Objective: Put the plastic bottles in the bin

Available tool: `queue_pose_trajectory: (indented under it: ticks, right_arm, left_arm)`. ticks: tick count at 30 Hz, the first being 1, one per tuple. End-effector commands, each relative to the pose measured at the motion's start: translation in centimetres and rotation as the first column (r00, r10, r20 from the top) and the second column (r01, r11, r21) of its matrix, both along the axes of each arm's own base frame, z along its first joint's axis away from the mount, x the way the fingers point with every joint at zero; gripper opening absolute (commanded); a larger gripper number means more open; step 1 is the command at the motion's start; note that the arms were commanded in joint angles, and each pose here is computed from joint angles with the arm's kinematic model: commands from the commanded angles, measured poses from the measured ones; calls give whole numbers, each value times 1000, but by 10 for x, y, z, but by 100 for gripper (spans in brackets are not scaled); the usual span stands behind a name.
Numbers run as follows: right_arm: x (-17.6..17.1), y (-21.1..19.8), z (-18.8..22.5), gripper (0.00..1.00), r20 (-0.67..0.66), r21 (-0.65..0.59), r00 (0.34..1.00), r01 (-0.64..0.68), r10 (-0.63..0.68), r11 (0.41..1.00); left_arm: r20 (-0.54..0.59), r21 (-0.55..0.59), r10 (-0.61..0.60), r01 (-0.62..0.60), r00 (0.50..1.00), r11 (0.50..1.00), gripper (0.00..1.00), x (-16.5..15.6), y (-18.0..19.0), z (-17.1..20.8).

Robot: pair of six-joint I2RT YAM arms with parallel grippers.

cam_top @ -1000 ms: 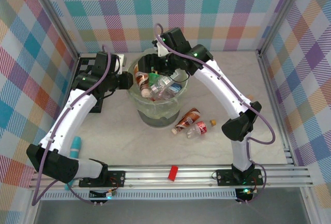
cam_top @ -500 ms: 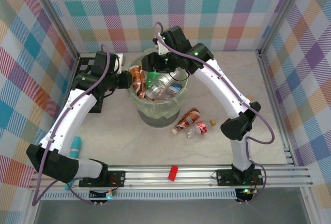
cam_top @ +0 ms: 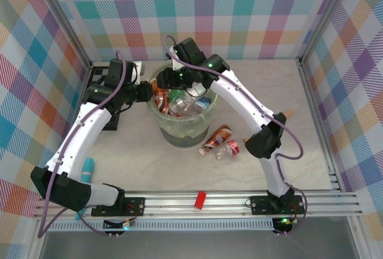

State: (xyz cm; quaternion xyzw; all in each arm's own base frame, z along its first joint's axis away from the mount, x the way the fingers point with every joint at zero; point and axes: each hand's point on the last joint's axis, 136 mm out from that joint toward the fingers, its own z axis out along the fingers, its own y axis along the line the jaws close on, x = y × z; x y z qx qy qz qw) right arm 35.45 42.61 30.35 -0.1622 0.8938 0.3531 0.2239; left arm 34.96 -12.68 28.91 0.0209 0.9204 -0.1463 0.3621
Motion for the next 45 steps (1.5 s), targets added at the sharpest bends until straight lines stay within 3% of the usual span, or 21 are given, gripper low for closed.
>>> queue_pose_trajectory:
  ticks: [1,10,14,16,17,21,24,28,33,38,45]
  right_arm:
    - [-2,-4,16,44,59,-2,998,-2,2,1000]
    - [-26,-66,118,69,246,91,967,50,-72,995]
    - [-36,-106,125,81,250,87,962,92,-111,992]
    - [-42,-127,117,99,244,71,962,108,-122,992]
    - [-43,-136,113,100,248,64,960,122,-134,991]
    - [-51,-183,81,99,230,21,938,260,-258,965]
    - [-65,-219,51,100,121,-15,917,385,-380,923]
    - [-96,-254,-16,97,-77,-161,835,529,-545,833]
    - [-132,-257,-104,91,-334,-239,697,589,-635,772]
    - [-150,-260,-152,86,-450,-273,566,650,-691,710]
    - [-148,-248,-202,83,-535,-295,492,653,-687,698]
  left_arm:
    - [52,-32,-20,22,998,999,22,1,-6,20]
    - [46,-30,-16,17,999,999,22,5,-7,14]
    - [47,-31,-19,20,999,999,22,6,-7,14]
    - [47,-34,-22,23,999,999,22,6,-8,13]
    - [48,-36,-23,25,999,999,22,7,-9,14]
    - [46,-38,-29,31,999,999,22,9,-11,12]
    - [44,-40,-31,33,999,999,22,10,-12,11]
    - [45,-41,-32,34,998,999,22,12,-13,11]
    - [61,-33,-18,20,998,999,22,15,-10,14]
    - [49,-29,-27,29,998,999,22,18,-12,12]
    - [44,-32,-31,32,999,999,22,21,-14,8]
